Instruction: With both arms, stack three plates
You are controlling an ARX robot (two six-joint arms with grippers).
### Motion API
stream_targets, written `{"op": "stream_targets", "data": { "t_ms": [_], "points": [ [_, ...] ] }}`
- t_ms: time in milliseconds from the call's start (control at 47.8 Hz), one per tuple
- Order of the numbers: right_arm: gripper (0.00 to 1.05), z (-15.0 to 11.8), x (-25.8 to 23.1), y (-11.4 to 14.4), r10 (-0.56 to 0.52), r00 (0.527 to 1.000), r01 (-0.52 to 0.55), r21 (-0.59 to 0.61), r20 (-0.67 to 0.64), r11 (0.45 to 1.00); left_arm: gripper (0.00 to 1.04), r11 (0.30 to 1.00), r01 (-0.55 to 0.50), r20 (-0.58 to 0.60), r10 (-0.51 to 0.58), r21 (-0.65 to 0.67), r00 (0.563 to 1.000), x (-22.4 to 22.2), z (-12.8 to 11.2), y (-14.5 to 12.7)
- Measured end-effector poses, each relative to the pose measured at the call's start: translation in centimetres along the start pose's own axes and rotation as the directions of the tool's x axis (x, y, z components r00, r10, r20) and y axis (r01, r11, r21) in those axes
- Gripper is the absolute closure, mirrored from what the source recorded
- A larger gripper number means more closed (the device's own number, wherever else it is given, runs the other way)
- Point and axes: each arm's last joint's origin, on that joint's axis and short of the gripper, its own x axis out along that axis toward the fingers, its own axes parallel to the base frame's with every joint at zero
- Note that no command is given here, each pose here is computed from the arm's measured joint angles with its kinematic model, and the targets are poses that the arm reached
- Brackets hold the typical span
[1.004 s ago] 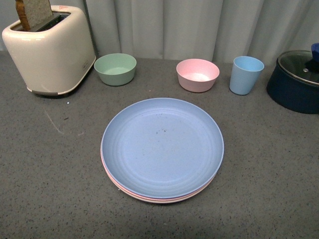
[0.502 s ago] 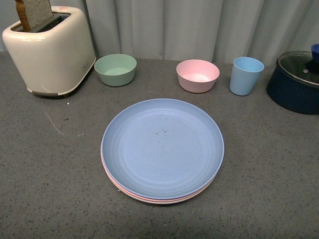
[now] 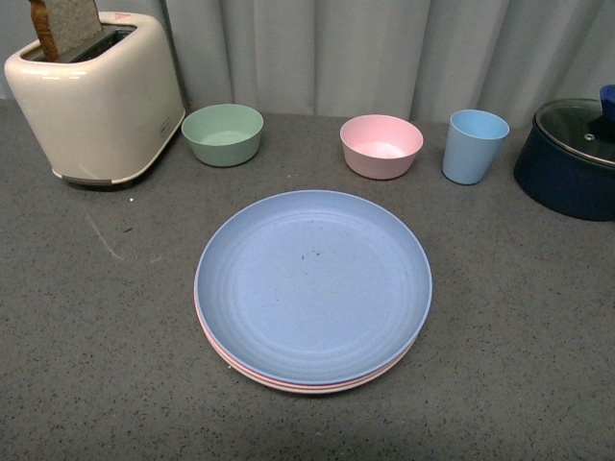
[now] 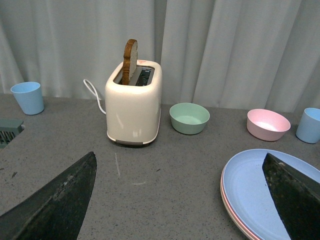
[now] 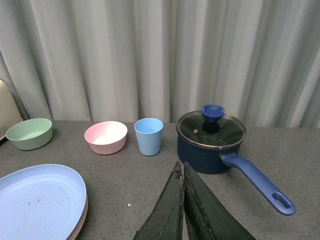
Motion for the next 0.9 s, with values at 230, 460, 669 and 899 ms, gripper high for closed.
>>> {"op": "stream_targets", "data": {
  "t_ms": [230,460,669,899],
  "points": [
    [1.04,-0.5,-1.1,0.0,0.003,1.000,-0.003,-0.001,-0.029,1.000,0.07,1.000,-0.001,0.000,0.001,0.000,1.000,0.0,0.0,0.0],
    [1.01,-0.3,-1.3,0.0,0.003,1.000,-0.003,-0.002,-0.006,1.000,0.07,1.000,0.000,0.000,0.000,0.000,1.000,0.0,0.0,0.0],
    [0.67,-0.3,-1.3,0.0,0.003,1.000,-0.003,-0.002,-0.006,1.000,0.07,1.000,0.000,0.000,0.000,0.000,1.000,0.0,0.0,0.0],
    [0.28,-0.3,-1.3,0.0,0.003,1.000,-0.003,-0.002,-0.005,1.000,0.07,1.000,0.000,0.000,0.000,0.000,1.000,0.0,0.0,0.0]
  ]
}}
